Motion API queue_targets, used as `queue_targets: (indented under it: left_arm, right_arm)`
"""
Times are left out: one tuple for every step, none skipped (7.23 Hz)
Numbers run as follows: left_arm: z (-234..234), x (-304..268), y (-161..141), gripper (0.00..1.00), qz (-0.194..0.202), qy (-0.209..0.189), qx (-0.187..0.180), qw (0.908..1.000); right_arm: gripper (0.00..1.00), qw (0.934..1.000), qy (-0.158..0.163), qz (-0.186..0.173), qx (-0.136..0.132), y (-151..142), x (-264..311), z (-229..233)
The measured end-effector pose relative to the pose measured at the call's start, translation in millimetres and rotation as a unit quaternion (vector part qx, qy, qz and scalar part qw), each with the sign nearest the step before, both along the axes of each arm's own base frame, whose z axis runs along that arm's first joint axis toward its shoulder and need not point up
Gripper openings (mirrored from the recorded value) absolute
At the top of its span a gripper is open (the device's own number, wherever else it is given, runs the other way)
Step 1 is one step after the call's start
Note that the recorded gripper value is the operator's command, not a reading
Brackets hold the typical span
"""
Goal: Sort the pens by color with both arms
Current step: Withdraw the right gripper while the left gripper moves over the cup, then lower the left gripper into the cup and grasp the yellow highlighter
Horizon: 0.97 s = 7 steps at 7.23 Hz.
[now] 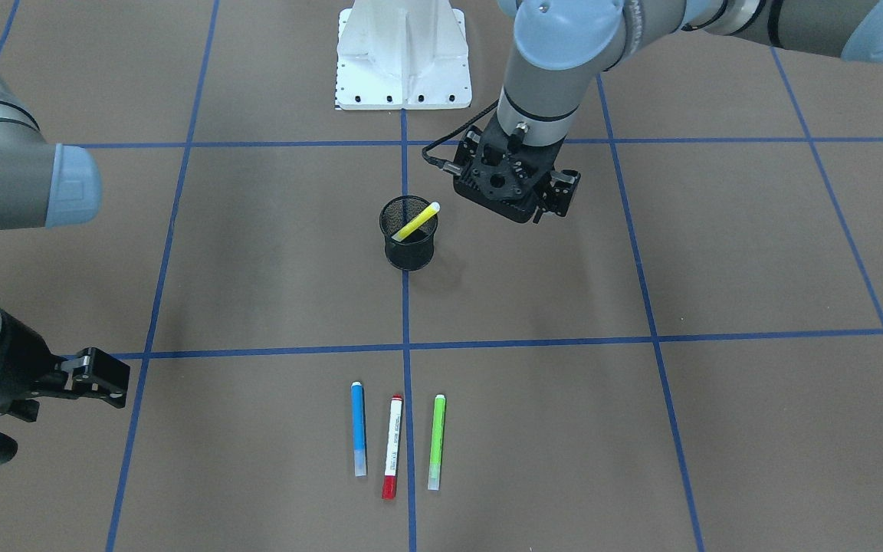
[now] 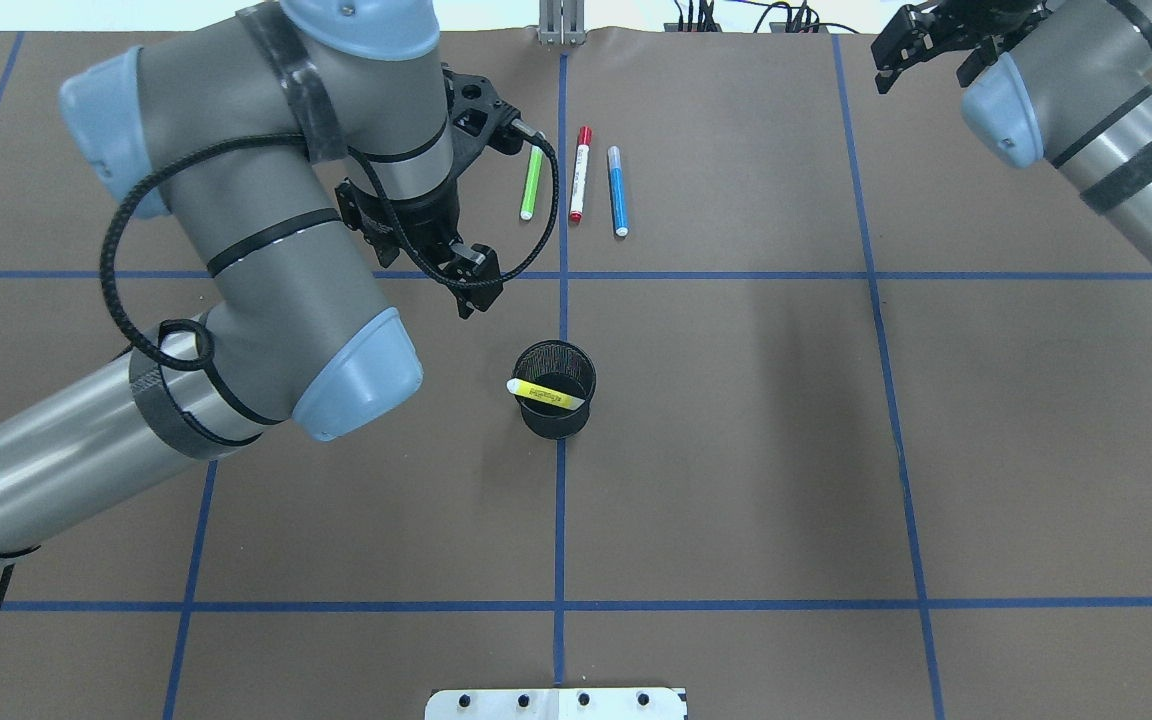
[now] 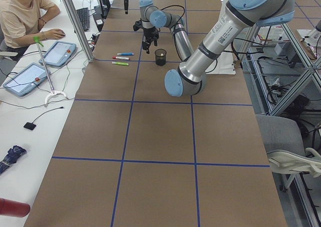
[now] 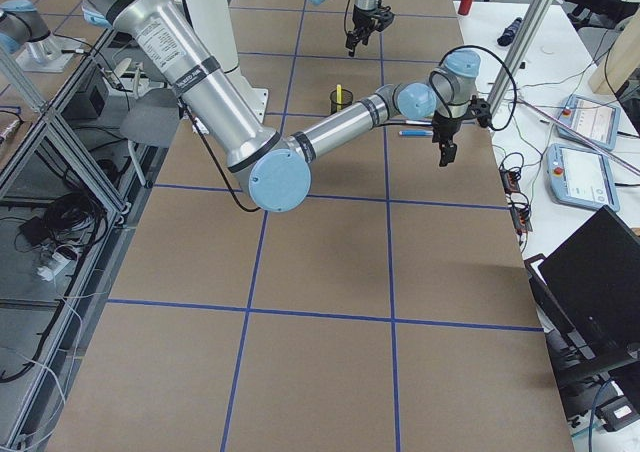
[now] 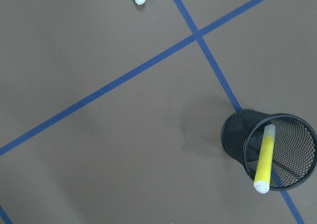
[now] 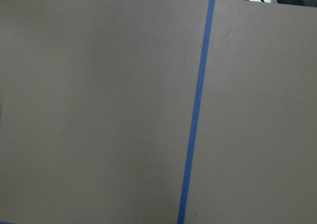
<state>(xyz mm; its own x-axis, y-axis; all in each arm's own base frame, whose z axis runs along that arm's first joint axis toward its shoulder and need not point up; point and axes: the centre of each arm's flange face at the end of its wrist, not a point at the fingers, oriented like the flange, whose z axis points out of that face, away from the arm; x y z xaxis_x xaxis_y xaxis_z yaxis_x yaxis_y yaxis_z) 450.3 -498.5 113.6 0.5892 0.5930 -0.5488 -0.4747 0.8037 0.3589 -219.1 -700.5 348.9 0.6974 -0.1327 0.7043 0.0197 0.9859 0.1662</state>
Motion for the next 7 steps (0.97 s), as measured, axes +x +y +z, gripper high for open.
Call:
queue_targets:
  left_arm:
    - [0, 17, 6, 0.97, 0.022, -0.02, 0.019, 0.9994]
    - [1, 40, 13, 0.95, 0.038, -0.041, 0.035, 0.9978]
    - [-7, 65, 15, 0.94, 0.054, -0.059, 0.04, 0.996]
    - [-23, 87, 9, 0.94, 0.068, -0.079, 0.036, 0.9939]
    - [-36, 102, 4, 0.94, 0.079, -0.094, 0.029, 0.992]
    - [-38, 114, 2, 0.94, 0.086, -0.106, 0.021, 0.9904]
    - [-34, 125, 2, 0.94, 0.092, -0.12, 0.011, 0.9885]
  right_arm:
    - [0.99, 1.0, 0.003, -0.005, 0.003, 2, 12, 13]
    - [0.99, 1.0, 0.005, -0.007, 0.005, 2, 19, 20]
    - [0.99, 0.9999, 0.006, -0.007, 0.005, 3, 22, 23]
    - [0.99, 0.9999, 0.006, -0.007, 0.006, 3, 24, 24]
    - [0.99, 0.9999, 0.007, -0.006, 0.005, 3, 24, 24]
    - [0.99, 0.9999, 0.007, -0.006, 0.005, 2, 25, 25]
    - [0.99, 0.9999, 0.007, -0.006, 0.004, 2, 25, 26]
